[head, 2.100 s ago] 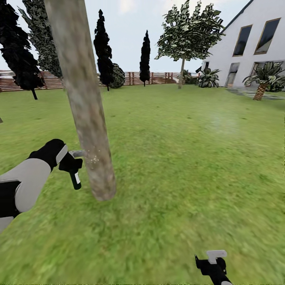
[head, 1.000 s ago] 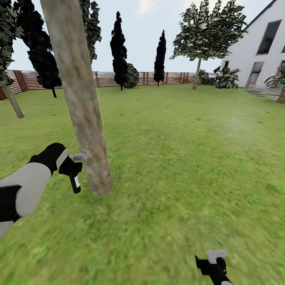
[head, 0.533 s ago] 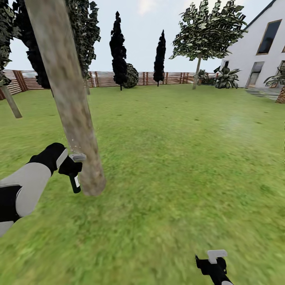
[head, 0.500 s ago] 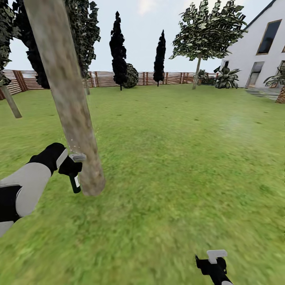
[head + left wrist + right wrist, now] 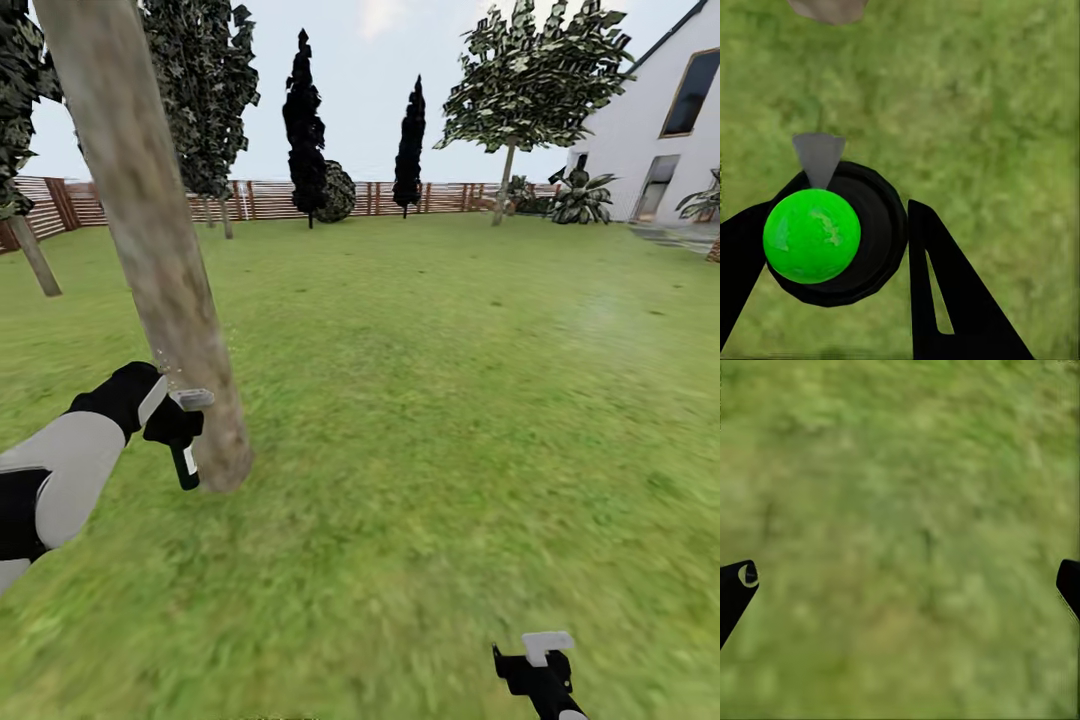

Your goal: In the garden, pick up the pesticide atomizer on the floor and spray pesticide onto both trees until each tree trunk is fully covered.

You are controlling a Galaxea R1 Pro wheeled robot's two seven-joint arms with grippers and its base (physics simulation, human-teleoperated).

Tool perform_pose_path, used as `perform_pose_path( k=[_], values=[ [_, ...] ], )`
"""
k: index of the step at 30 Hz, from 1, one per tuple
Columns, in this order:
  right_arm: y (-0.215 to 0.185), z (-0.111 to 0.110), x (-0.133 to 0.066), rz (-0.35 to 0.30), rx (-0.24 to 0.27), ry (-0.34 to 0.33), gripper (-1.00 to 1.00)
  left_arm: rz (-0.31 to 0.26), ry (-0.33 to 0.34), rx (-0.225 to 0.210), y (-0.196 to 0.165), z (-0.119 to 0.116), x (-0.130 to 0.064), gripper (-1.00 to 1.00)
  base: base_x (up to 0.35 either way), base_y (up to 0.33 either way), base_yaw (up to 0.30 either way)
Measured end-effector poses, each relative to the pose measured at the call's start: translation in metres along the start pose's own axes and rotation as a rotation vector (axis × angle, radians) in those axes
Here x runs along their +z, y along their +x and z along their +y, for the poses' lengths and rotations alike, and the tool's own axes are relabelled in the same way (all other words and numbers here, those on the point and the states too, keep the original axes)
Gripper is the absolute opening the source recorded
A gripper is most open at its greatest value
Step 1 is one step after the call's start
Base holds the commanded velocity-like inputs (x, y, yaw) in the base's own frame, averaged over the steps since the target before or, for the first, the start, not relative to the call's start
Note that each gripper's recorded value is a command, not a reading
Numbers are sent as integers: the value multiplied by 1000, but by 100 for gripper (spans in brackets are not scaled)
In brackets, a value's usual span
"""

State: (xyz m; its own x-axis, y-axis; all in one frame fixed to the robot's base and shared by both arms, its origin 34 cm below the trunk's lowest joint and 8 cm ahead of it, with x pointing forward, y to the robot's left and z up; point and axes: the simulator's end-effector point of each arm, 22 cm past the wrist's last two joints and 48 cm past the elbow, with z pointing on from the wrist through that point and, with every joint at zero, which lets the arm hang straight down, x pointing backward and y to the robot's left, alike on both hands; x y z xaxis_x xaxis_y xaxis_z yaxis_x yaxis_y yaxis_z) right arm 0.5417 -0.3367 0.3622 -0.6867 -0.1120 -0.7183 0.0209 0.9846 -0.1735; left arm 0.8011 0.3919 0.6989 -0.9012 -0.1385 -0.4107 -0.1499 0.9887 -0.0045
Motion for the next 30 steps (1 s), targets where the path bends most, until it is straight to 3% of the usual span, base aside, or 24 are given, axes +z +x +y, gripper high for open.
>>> perform_pose_path(
  k=[3, 6, 17, 30],
  values=[
    [0, 0, 0, 0, 0, 0, 100, 8, -38, -20, 5, 28, 1, -100, 37, -267, 270],
    [0, 0, 0, 0, 0, 0, 100, 26, -61, -24, 17, 39, 9, -100, 121, -266, 166],
    [0, 0, 0, 0, 0, 0, 100, 28, -113, -20, 20, 47, 10, -100, 225, -167, 6],
    [0, 0, 0, 0, 0, 0, 100, 32, -179, -29, 25, 67, 12, -100, 14, -4, 10]
  ],
)
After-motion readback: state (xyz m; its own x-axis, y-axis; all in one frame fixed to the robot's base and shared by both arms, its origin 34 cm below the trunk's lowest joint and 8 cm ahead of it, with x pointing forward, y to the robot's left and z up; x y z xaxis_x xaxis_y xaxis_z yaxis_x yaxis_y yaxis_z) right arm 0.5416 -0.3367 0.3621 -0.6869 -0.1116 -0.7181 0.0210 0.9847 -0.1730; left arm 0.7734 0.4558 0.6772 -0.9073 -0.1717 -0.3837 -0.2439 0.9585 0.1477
